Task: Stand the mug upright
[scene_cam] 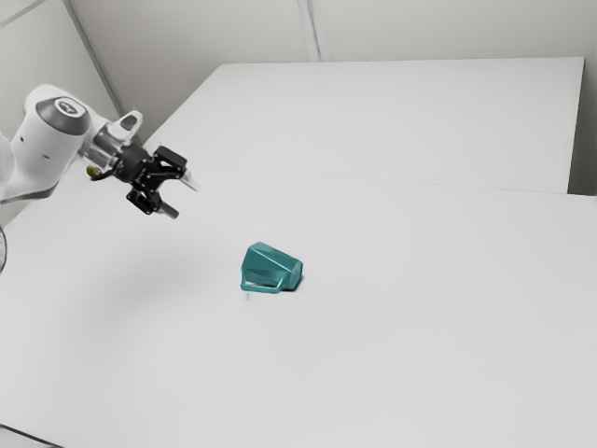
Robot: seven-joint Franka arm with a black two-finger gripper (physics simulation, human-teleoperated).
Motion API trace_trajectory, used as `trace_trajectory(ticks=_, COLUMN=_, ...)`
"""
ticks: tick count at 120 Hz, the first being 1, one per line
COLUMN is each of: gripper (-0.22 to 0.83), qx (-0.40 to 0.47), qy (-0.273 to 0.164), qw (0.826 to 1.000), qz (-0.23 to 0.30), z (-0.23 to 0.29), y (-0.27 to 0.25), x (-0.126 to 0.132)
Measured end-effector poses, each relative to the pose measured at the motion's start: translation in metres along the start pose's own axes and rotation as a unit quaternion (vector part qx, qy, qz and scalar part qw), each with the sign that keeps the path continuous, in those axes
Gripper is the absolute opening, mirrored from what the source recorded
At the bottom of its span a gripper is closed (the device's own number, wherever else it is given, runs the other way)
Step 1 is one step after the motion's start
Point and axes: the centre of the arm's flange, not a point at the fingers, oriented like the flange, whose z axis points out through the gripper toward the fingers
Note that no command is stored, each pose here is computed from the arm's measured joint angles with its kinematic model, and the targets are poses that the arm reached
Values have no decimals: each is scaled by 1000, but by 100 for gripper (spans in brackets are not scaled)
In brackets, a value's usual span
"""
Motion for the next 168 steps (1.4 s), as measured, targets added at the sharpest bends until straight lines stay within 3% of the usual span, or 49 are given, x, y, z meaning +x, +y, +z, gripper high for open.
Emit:
trace_trajectory(ticks=26, gripper=61, qx=-85, qy=-2, qw=996, qz=-10, z=65, y=-50, x=3)
trace_trajectory(ticks=66, gripper=62, qx=-169, qy=10, qw=986, qz=0, z=112, y=-77, x=0)
trace_trajectory(ticks=126, gripper=62, qx=-207, qy=12, qw=978, qz=20, z=164, y=-89, x=10)
trace_trajectory(ticks=168, gripper=62, qx=-215, qy=11, qw=975, qz=50, z=168, y=-71, x=7)
